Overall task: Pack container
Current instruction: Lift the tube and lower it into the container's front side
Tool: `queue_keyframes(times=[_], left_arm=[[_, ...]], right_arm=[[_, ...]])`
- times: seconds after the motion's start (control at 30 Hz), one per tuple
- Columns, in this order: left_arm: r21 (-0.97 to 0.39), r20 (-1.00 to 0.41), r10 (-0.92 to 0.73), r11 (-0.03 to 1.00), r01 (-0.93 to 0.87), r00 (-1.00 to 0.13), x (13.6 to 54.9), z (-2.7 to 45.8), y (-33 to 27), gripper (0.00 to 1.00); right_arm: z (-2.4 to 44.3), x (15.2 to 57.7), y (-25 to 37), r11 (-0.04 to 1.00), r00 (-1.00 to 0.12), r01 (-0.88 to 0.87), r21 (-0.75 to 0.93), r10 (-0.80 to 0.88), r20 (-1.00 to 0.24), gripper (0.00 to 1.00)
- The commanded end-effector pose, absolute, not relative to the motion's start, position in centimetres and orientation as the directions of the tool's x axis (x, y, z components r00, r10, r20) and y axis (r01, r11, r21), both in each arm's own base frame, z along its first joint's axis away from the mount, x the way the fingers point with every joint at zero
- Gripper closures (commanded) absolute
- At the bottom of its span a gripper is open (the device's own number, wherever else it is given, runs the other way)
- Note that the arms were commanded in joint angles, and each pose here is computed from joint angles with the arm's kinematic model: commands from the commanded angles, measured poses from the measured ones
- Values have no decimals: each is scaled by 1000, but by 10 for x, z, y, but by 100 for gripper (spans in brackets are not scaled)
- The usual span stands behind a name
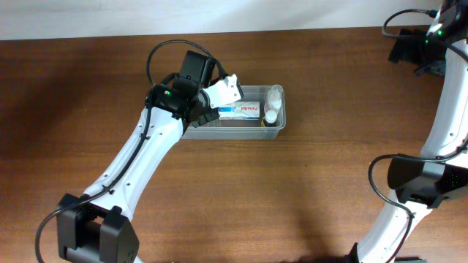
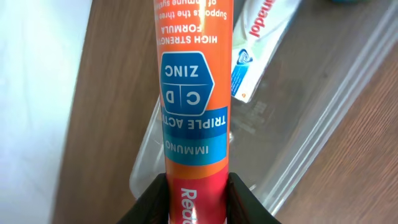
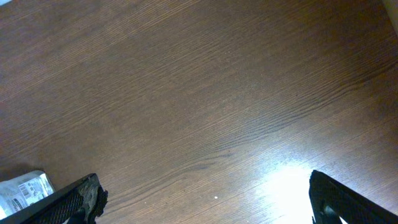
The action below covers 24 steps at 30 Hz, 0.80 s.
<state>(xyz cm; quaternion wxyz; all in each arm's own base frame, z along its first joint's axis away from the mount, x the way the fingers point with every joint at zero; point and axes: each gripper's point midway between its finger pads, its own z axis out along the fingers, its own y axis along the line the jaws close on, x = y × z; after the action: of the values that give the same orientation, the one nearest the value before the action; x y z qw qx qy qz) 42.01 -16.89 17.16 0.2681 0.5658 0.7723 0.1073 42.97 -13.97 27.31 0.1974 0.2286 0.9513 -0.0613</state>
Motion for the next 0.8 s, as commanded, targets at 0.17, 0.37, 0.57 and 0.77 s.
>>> queue_keyframes(times=[0.17, 0.37, 0.57, 0.77], left_arm=[[477, -93, 994, -9, 879, 60, 428, 134, -172, 94], [443, -60, 994, -58, 895, 94, 434, 105, -176, 94], [445, -72, 992, -57, 893, 99, 437, 103, -179, 87], [430, -123, 985, -59, 901, 123, 433, 102, -188, 69]], right_arm=[[279, 428, -141, 887, -812, 461, -32, 407, -419, 2], [279, 428, -141, 887, -812, 461, -32, 407, -419, 2], [279, 428, -141, 887, -812, 461, -32, 407, -419, 2], [279, 428, -141, 887, -812, 461, -32, 407, -419, 2]])
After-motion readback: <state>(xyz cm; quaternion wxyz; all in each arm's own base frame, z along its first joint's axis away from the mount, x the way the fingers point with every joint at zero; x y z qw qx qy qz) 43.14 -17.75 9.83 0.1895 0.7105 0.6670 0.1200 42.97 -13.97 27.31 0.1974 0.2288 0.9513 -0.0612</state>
